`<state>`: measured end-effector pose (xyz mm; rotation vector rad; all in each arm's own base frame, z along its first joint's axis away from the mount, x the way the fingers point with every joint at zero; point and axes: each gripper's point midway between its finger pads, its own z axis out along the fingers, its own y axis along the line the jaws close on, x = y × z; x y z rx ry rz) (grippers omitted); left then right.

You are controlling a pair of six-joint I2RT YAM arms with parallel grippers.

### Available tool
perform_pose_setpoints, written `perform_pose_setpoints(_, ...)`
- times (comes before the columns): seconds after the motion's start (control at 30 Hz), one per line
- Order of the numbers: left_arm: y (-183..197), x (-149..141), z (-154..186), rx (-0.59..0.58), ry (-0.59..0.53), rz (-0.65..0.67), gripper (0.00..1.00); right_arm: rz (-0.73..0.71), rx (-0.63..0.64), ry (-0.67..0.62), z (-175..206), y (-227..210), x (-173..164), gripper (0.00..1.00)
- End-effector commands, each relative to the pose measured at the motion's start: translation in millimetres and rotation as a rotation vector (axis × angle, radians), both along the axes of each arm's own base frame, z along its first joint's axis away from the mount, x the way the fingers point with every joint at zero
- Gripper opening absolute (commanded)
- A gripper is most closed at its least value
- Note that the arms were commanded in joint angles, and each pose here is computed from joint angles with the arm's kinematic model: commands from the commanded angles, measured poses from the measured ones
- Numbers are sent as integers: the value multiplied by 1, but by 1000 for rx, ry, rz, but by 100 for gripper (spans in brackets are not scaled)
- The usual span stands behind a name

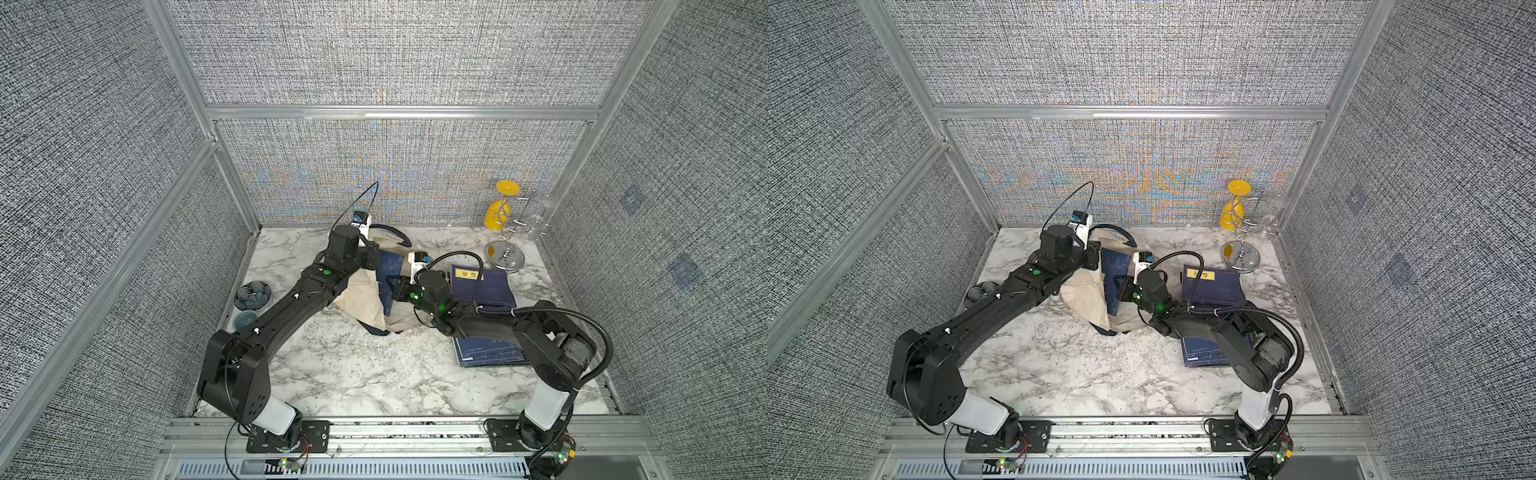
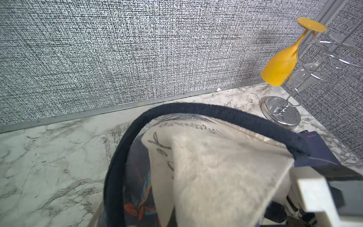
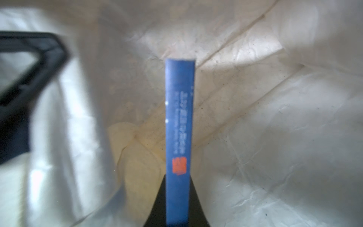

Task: Take out the books from the canvas bag
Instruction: Pick up the book from the canvas bag.

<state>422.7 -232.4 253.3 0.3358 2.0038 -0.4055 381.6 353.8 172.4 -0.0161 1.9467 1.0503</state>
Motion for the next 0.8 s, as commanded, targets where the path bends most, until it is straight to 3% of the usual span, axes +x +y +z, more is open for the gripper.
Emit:
perform_pose_setpoints(0.0,3,4,-2,0,2,32,0,31,-22,-67,16,0,-9,0)
perform_pose_setpoints(0.77,14,11,-6,53,-9,78,0,104,-25,-162,59,-32,-53,0)
